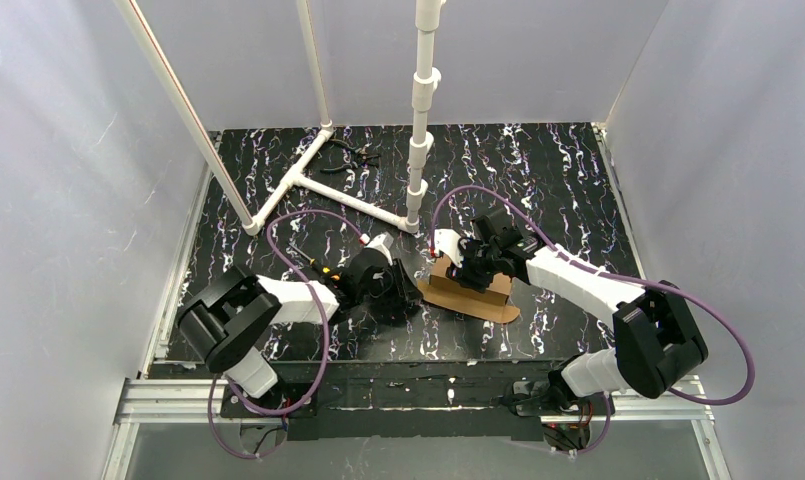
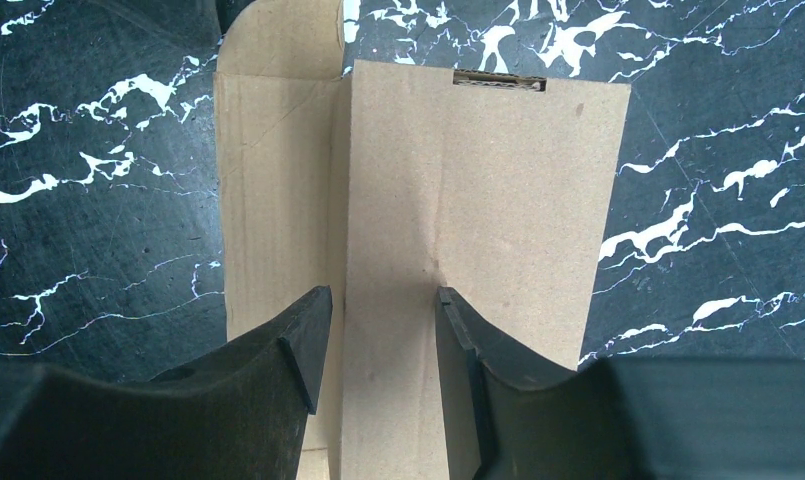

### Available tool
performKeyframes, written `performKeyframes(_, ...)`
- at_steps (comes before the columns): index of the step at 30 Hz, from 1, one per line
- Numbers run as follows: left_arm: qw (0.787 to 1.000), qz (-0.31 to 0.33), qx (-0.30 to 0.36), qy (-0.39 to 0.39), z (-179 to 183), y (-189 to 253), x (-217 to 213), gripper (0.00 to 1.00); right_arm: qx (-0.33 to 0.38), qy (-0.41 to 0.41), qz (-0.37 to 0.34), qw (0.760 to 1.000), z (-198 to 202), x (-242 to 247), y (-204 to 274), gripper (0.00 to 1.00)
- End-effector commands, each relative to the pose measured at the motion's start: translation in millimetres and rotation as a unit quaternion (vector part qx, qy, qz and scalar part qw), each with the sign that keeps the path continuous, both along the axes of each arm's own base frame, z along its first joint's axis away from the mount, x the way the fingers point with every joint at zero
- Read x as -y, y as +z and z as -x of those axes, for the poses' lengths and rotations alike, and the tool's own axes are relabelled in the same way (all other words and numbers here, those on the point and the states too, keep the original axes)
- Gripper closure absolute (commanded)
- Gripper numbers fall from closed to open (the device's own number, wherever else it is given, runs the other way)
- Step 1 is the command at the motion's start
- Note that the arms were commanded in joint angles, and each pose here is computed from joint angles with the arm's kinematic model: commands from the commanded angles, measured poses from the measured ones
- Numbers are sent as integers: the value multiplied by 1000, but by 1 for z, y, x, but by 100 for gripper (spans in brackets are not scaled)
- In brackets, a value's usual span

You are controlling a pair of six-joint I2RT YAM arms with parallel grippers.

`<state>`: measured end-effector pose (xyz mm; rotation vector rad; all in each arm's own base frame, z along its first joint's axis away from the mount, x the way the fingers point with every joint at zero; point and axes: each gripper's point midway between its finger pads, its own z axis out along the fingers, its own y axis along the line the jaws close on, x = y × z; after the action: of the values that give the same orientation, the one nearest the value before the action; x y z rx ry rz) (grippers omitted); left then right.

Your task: Fold the paper box

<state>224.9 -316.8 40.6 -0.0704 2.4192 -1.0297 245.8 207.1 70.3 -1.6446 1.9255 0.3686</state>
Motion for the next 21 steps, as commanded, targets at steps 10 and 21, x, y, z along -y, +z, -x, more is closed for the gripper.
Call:
performKeyframes(10,1000,11,-14,8,-12,-10,17,82,-30,1,6,1000,9,0,-13,50)
performKeyframes(21,1000,18,9,6,-12,-1,14,80,-32,2,6,999,10,0,-14,50)
